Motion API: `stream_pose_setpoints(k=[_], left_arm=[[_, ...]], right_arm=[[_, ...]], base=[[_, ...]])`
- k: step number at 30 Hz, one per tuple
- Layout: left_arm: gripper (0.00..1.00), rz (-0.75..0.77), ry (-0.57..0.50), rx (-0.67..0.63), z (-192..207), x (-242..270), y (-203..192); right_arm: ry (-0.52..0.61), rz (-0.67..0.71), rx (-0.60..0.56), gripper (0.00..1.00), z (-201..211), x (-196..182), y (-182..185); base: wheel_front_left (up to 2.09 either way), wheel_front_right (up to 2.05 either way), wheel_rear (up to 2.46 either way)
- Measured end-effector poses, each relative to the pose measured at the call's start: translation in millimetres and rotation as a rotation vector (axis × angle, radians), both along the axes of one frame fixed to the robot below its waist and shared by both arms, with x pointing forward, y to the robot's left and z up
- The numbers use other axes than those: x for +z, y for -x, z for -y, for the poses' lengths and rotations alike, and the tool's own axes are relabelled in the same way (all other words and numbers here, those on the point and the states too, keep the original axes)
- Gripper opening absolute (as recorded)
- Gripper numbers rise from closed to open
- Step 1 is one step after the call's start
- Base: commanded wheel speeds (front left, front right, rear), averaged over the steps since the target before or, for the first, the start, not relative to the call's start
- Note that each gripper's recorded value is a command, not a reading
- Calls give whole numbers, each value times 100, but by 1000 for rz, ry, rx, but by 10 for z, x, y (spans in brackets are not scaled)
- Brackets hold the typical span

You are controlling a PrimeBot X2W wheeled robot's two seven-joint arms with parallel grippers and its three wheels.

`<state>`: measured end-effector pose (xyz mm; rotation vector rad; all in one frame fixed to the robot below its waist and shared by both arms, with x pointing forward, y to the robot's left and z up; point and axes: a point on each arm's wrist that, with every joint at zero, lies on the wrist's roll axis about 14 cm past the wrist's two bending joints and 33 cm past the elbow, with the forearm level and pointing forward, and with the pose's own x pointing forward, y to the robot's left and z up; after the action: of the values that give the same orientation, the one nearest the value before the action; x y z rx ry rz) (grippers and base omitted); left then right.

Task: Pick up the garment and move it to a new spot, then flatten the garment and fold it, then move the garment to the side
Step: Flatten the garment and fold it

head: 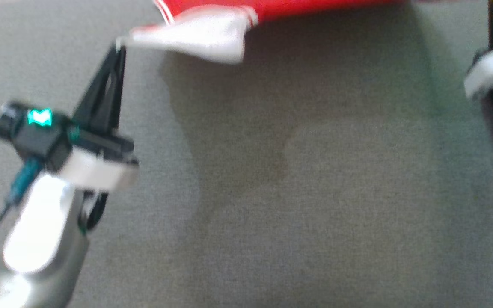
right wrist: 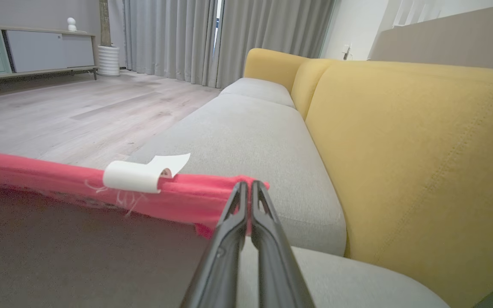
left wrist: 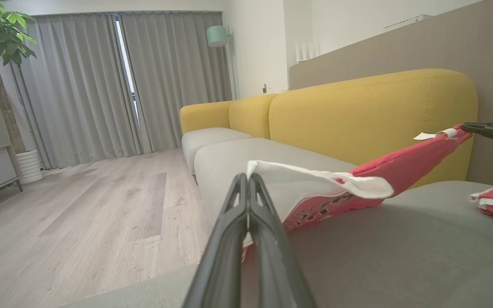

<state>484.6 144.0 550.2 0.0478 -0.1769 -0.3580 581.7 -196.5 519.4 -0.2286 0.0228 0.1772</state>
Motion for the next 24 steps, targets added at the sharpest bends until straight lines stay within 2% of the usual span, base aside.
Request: stream_pose_setpoints(k=[4,12,24], left_arm=[[0,-41,27,11,-40,-112,418],[0,-228,67,50,-50,-648,1307],[0,-311,142,117,-34,-708,1871]], right_arm=[[-28,-32,-11,0,101,-159,410],[-89,-99,-46,0,252,-402,1186],[-147,-215,-124,0,366,-614,2139]], base=[[0,0,0],[0,0,0],[0,0,0]])
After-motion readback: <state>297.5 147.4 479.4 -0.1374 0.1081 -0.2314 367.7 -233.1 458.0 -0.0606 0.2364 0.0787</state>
